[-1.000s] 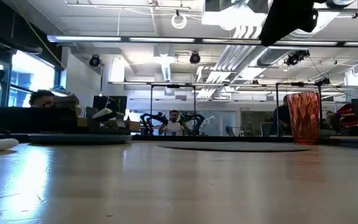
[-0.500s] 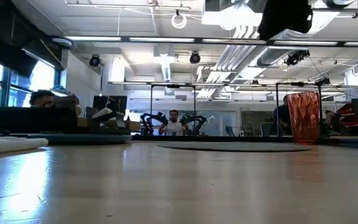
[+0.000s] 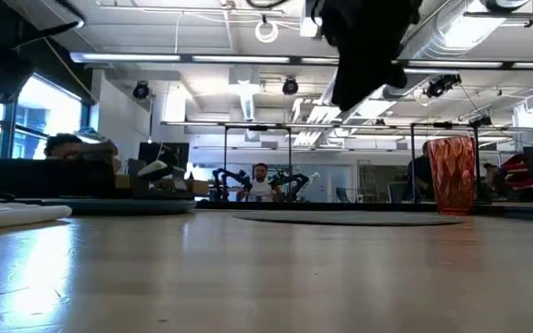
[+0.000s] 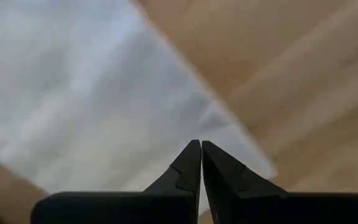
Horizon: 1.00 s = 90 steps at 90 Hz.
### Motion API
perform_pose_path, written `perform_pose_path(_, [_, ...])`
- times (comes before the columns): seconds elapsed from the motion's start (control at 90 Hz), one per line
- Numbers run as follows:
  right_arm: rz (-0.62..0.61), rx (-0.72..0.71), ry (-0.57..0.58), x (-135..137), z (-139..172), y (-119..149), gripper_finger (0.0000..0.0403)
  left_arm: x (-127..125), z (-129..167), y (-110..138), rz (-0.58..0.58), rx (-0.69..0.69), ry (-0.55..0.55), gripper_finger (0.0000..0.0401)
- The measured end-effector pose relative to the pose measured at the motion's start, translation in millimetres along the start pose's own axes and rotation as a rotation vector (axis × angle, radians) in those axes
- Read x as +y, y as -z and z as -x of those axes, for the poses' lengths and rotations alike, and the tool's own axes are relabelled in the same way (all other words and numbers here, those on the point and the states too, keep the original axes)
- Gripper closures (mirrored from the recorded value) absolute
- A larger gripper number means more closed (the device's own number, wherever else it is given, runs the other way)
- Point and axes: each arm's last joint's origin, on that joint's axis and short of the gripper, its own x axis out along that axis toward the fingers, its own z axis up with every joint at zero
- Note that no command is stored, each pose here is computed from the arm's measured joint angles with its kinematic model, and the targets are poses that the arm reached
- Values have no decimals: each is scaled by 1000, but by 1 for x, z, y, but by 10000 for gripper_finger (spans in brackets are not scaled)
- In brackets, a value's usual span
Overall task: Set table place
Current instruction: Move the gray table mat to the center of the table
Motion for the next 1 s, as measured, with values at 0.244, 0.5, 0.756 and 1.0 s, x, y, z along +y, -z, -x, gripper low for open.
perform_pose_path(0.244, [-67,163,64,-42,-58,-22,307,-2,39,3,0,11,-5,401])
perform_pose_path(0.5, [-51,296,135,-54,-128,-14,324,-9,104,-2,-2,-168,58,401])
perform_pose_path(0.756, [-87,355,-68,-1,-146,11,369,-11,136,-6,-80,-304,111,401])
perform_pose_path(1.0, [-144,315,-174,81,-134,66,394,-13,144,-19,-198,-417,96,401])
